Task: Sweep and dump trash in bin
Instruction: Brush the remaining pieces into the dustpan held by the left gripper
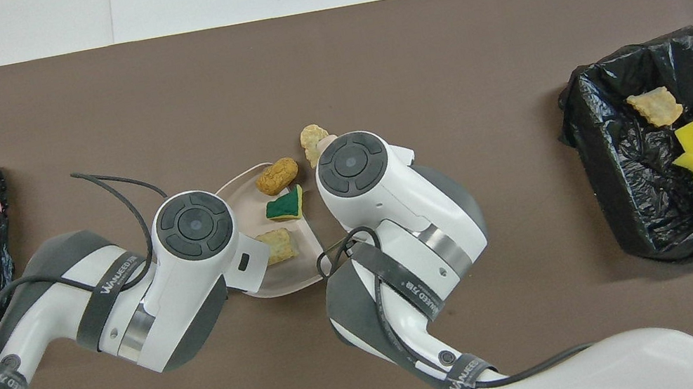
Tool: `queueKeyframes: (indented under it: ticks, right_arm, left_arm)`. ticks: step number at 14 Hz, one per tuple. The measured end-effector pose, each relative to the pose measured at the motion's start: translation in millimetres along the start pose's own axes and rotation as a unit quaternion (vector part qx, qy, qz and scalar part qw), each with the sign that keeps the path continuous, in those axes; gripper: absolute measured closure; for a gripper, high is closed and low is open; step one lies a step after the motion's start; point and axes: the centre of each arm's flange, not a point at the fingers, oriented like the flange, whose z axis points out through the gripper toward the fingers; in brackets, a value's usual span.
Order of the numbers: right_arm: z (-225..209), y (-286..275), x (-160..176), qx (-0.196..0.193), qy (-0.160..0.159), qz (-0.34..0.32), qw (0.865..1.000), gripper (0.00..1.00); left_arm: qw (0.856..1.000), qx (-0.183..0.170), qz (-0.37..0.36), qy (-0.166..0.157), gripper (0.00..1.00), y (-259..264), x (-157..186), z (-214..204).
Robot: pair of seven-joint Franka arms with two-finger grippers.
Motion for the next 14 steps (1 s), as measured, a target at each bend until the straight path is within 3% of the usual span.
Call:
queueKeyframes:
  ticks: [5,9,14]
  right_arm:
    - [23.9,66.1,36.2,-0.033,0.014,-0.035,0.999,0.74]
    - [41.1,50.9,70.7,-0.042,0.023,-0.052,0.998,0.74]
    - [37.2,7.5,65.2,-0.042,0.025,-0.088,0.995,0.74]
  left_arm:
    - [0.999,0.000,-0.035,0.000,0.68,0.2,-0.6,-0.1]
    - [0.999,0.000,-0.038,0.000,0.68,0.1,-0.7,-0.1]
    - [0.999,-0.001,-0.041,0.000,0.68,-1.6,-2.4,0.5]
